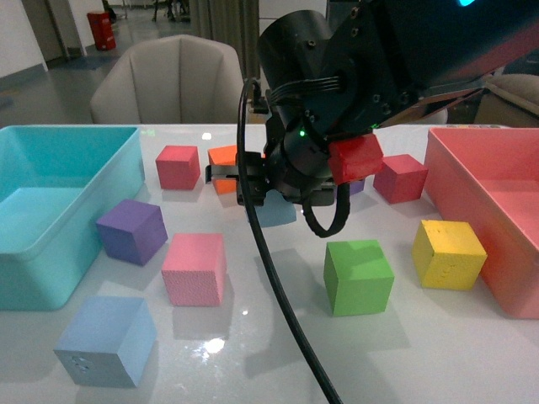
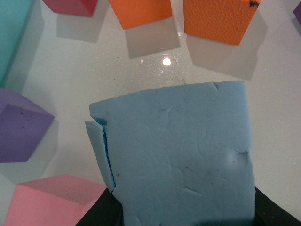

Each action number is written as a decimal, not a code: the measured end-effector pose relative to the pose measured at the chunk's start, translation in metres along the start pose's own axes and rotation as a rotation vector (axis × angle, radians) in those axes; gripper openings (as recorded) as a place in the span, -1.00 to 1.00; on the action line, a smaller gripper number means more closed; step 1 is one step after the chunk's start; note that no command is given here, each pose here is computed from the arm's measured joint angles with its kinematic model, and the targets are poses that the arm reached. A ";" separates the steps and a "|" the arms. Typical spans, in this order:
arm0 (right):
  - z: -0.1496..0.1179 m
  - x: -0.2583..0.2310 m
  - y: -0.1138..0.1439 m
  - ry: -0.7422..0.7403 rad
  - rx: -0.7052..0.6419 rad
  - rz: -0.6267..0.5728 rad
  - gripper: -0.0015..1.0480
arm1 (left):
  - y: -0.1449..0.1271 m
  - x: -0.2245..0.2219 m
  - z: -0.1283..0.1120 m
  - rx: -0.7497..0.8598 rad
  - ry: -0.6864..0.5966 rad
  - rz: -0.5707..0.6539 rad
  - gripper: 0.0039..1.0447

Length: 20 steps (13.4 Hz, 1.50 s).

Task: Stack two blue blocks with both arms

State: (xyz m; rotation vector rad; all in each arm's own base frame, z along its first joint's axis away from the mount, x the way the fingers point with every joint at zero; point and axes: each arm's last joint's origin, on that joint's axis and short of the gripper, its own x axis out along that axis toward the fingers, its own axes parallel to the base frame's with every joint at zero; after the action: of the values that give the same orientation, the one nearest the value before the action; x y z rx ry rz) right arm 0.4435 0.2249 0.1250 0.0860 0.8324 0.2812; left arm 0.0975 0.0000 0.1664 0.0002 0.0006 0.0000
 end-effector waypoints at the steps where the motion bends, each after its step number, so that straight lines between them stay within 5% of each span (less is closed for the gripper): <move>1: -0.001 0.005 0.001 0.014 0.009 -0.004 -0.21 | 0.000 0.000 0.000 0.000 0.000 0.000 0.88; 10: -0.006 0.043 0.001 0.091 0.126 -0.117 -0.23 | 0.000 0.000 0.000 0.000 0.000 0.000 0.88; 14: -0.003 0.040 0.000 0.096 0.136 -0.151 0.84 | 0.000 0.000 0.000 0.000 0.000 0.000 0.88; 20: 0.040 -0.063 -0.011 -0.215 0.221 -0.056 0.87 | 0.000 0.000 0.000 0.000 0.000 0.000 0.88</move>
State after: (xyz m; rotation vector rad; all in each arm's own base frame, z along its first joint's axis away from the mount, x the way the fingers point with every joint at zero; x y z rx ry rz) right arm 0.4350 0.1984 0.1947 0.2946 0.6481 0.1234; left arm 0.0975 0.0000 0.1664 0.0006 0.0006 0.0000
